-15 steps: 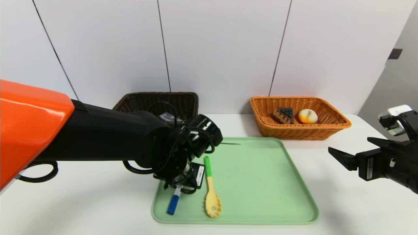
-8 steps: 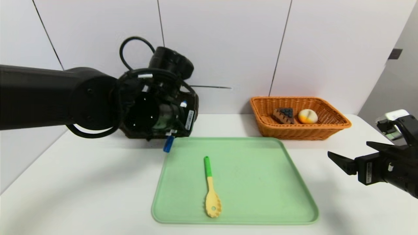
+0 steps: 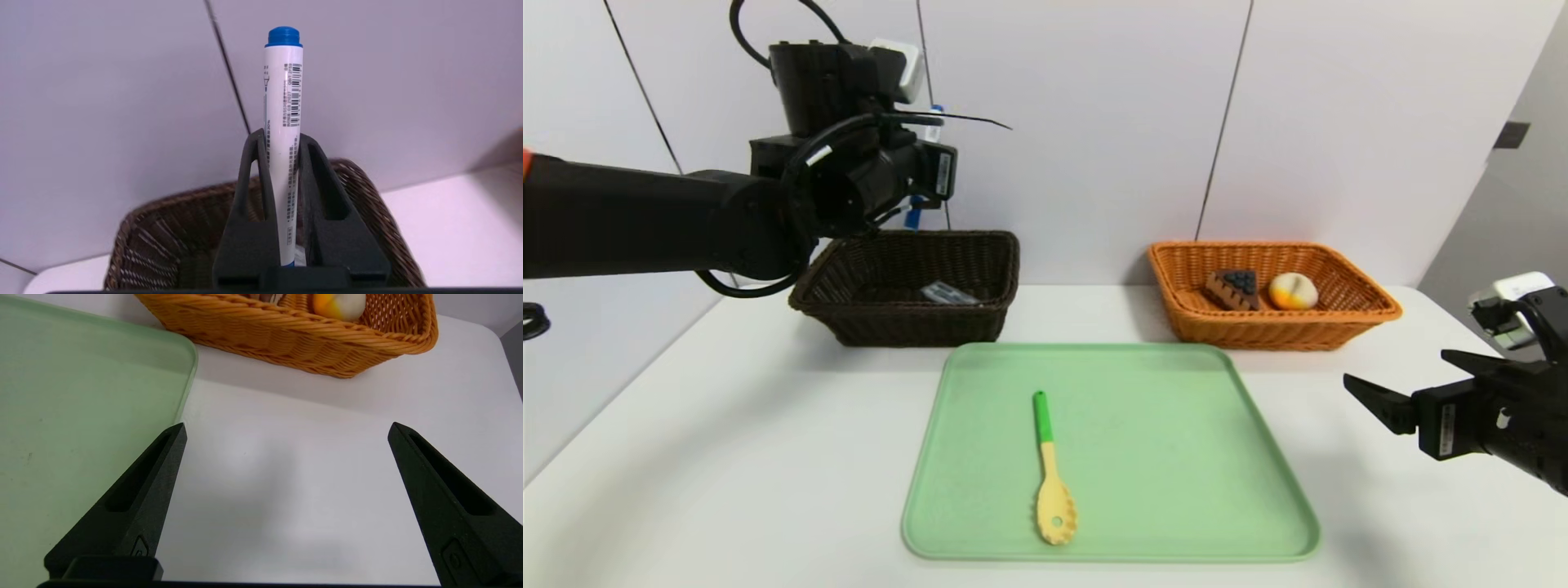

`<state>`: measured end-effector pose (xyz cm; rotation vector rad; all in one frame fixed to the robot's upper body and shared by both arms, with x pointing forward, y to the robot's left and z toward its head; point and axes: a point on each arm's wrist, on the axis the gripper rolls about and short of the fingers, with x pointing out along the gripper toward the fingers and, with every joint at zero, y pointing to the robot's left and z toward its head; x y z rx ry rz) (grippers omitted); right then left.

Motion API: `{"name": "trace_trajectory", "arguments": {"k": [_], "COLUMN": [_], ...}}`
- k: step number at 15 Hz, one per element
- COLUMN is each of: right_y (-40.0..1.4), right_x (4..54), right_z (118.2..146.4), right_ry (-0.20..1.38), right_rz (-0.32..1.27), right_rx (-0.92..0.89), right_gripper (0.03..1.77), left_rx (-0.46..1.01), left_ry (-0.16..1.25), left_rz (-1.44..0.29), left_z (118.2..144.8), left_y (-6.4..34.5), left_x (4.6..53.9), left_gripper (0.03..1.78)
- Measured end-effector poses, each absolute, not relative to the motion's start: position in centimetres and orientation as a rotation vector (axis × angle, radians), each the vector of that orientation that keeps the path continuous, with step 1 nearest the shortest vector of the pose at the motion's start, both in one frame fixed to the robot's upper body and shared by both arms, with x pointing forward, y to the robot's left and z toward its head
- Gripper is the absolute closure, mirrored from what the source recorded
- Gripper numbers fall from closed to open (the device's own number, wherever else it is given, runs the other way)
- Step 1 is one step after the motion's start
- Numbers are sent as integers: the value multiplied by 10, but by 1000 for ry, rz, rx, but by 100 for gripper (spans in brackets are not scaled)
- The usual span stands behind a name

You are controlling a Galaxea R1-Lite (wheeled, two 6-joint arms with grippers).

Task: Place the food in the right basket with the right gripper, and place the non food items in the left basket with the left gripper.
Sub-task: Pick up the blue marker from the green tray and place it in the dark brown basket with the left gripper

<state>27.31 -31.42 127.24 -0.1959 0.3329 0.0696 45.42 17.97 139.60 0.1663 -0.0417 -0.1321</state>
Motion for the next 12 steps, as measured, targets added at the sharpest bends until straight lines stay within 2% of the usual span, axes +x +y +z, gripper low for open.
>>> {"name": "trace_trajectory", "arguments": {"k": [3,6,12], "right_y": [-314,-313,-313], "right_x": [276,279,288], "right_z": [1279,1286,1307], "right_ry": [292,267,192], "right_rz": [66,64,56], "right_rx": [-191,-190,-174], "right_gripper": [10,10,10], "left_rx": [162,171,190], "left_ry": [-79,-52,26], "left_rz": [-59,-18,21], "left_z": [1388,1374,1338], "left_y": [207,227,242], "left_x": [483,501,528], "left_gripper": [160,160,160]}}
